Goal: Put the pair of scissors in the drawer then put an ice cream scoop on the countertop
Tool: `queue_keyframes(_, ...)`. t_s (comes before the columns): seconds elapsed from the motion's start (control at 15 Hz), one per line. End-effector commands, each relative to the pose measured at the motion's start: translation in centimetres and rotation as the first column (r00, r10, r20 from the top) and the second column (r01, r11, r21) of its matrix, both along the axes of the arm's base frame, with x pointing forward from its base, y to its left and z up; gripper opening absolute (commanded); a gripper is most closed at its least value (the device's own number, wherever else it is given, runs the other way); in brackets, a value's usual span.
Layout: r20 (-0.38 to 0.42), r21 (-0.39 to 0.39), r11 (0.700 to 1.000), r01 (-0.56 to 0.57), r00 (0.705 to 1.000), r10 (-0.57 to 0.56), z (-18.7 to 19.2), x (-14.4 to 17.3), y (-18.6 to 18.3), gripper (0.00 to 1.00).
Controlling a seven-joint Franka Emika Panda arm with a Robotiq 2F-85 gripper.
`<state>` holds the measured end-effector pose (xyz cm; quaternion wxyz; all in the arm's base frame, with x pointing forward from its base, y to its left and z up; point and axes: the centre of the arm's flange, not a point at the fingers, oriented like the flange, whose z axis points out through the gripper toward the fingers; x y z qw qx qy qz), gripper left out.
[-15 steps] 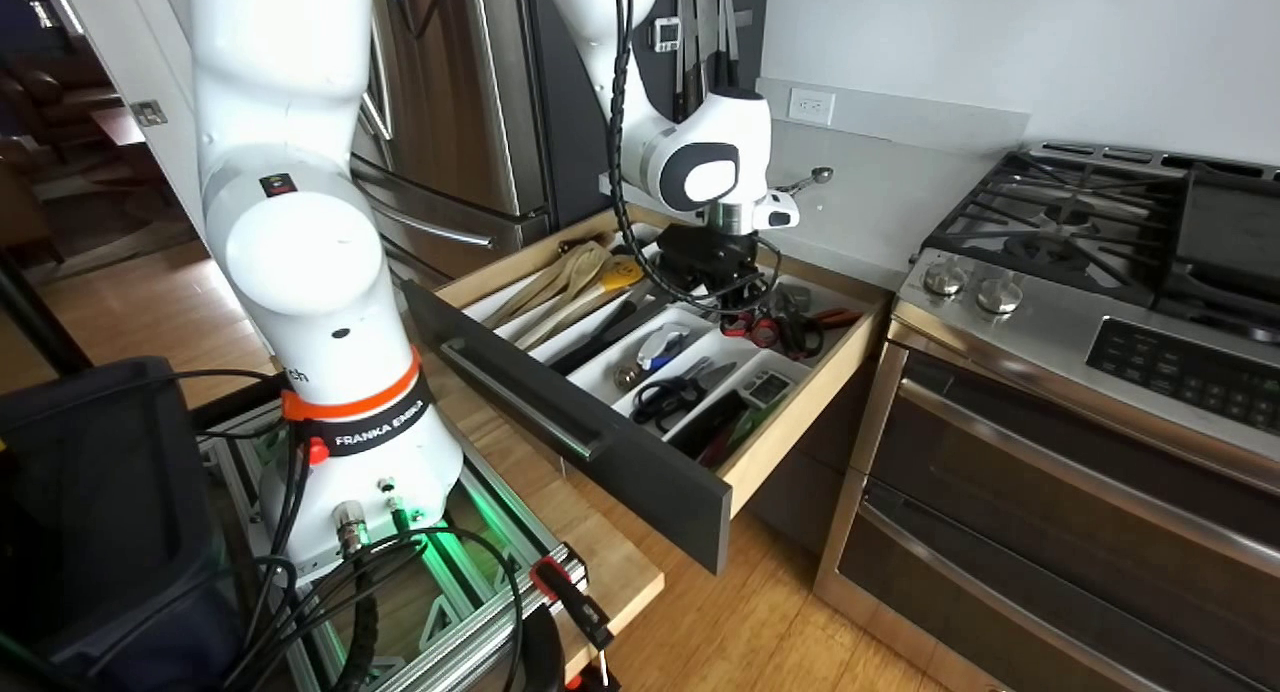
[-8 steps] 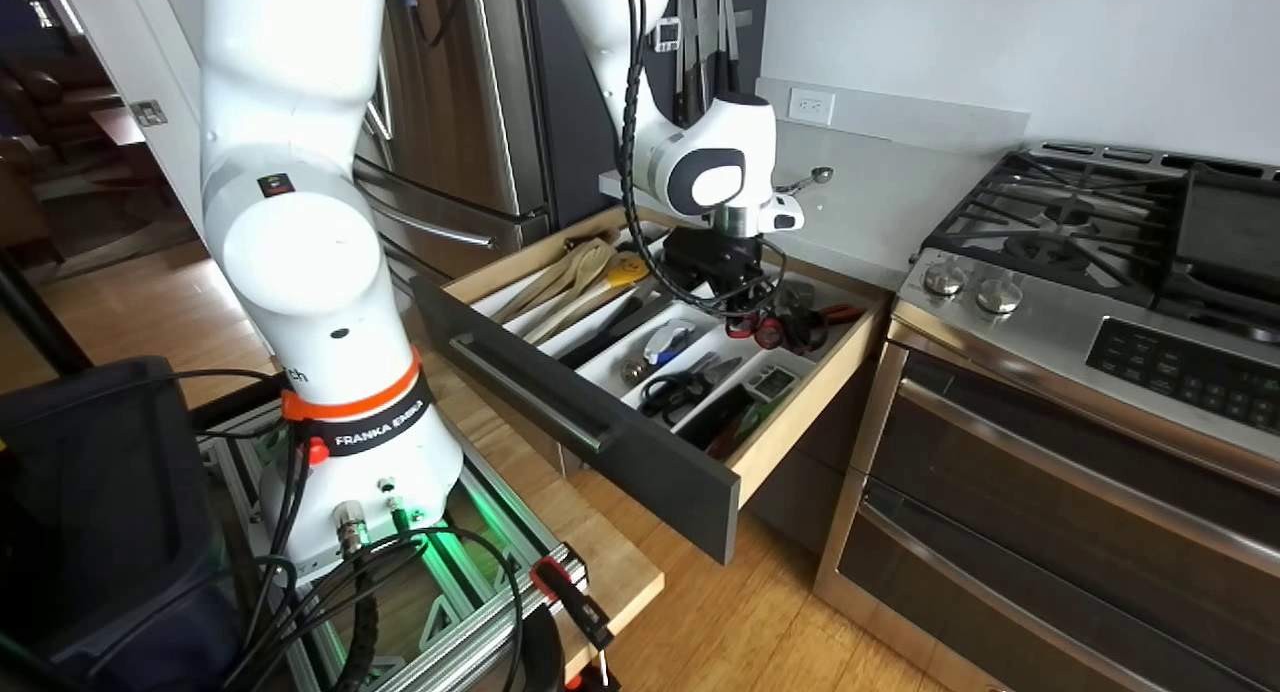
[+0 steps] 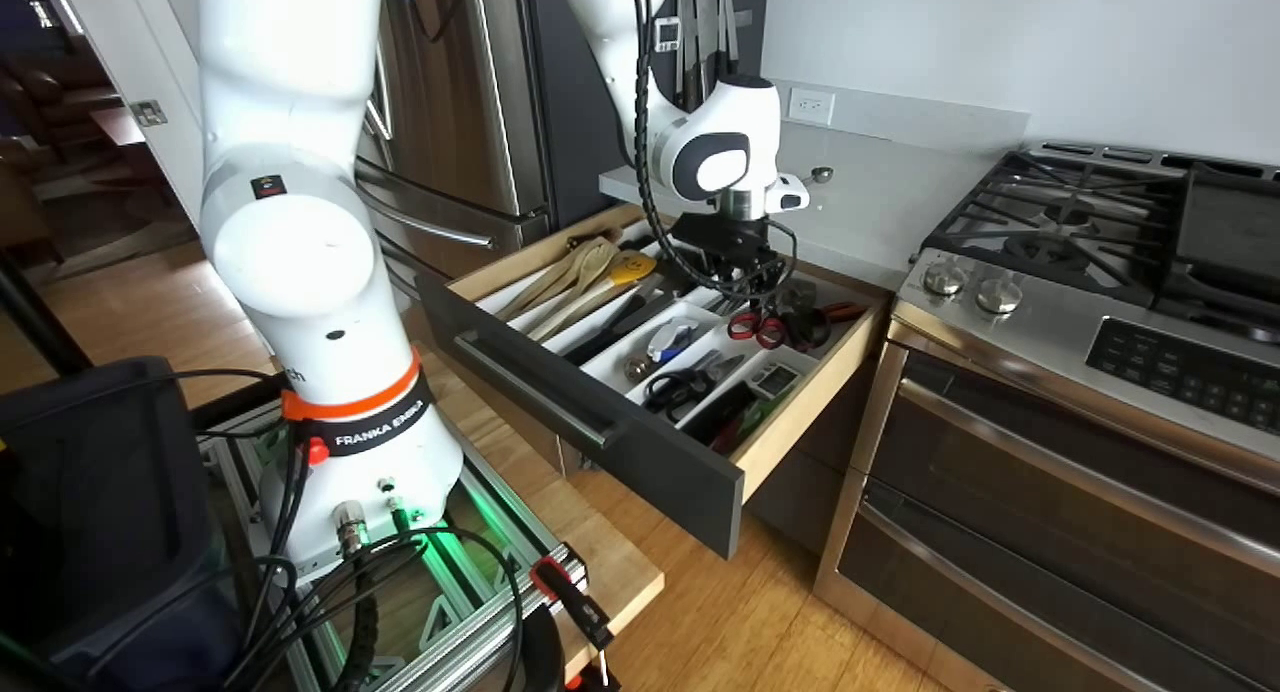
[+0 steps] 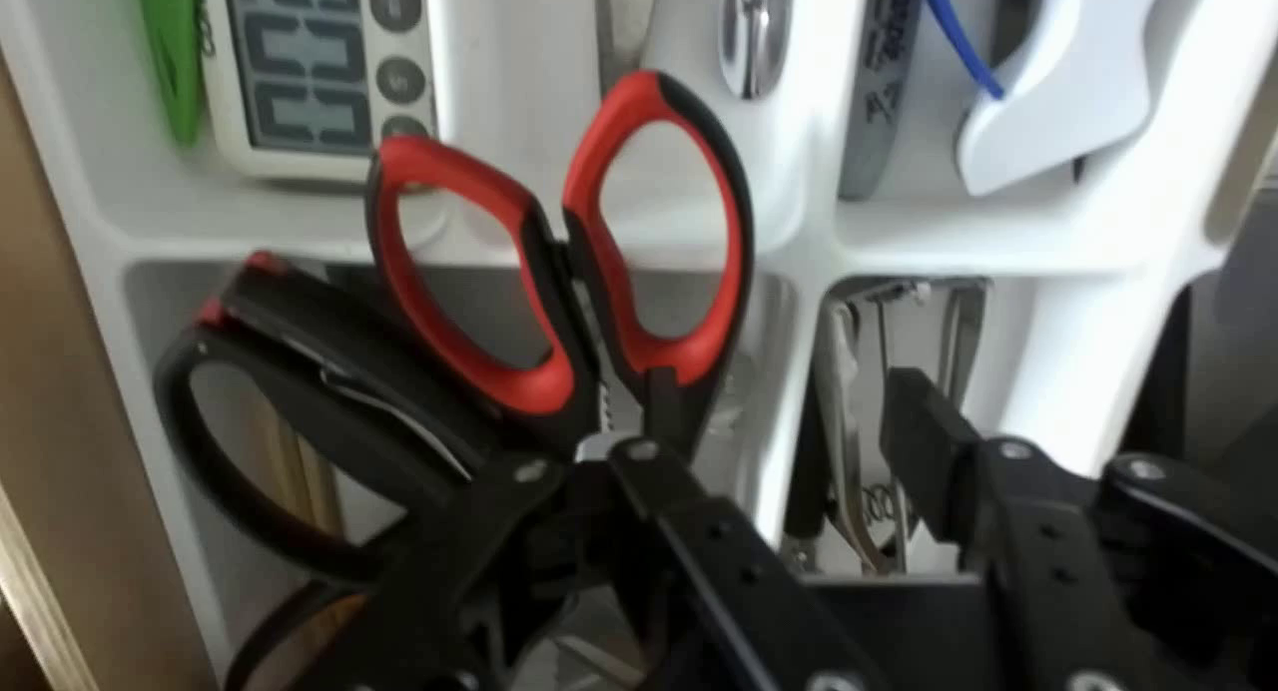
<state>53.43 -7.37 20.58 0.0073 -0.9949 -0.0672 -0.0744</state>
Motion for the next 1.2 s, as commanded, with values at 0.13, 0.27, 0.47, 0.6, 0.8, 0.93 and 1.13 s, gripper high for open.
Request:
queue_keyframes(0.13,0.072,0.054,0.983,-0.178,0.982,0.174,8.1,0.1,3.4,1.0)
queue_keyframes(0.27,0.052,0.031,0.979,-0.199,0.979,0.197,10.8,1.0,4.6,1.0)
queue_keyframes(0.47,-0.008,0.021,0.991,-0.132,0.991,0.132,13.1,2.8,5.5,1.0)
queue_keyframes(0.6,0.024,0.028,0.988,-0.15,0.988,0.15,12.9,2.1,5.3,1.0)
queue_keyframes(0.8,0.018,0.023,0.99,-0.141,0.99,0.141,13.3,2.4,5.2,1.0)
queue_keyframes(0.93,-0.003,-0.035,0.993,-0.114,0.993,0.114,11.1,1.4,4.2,1.0)
queue_keyframes(1.13,-0.02,-0.091,0.991,-0.096,0.995,0.094,9.5,0.4,3.4,1.0)
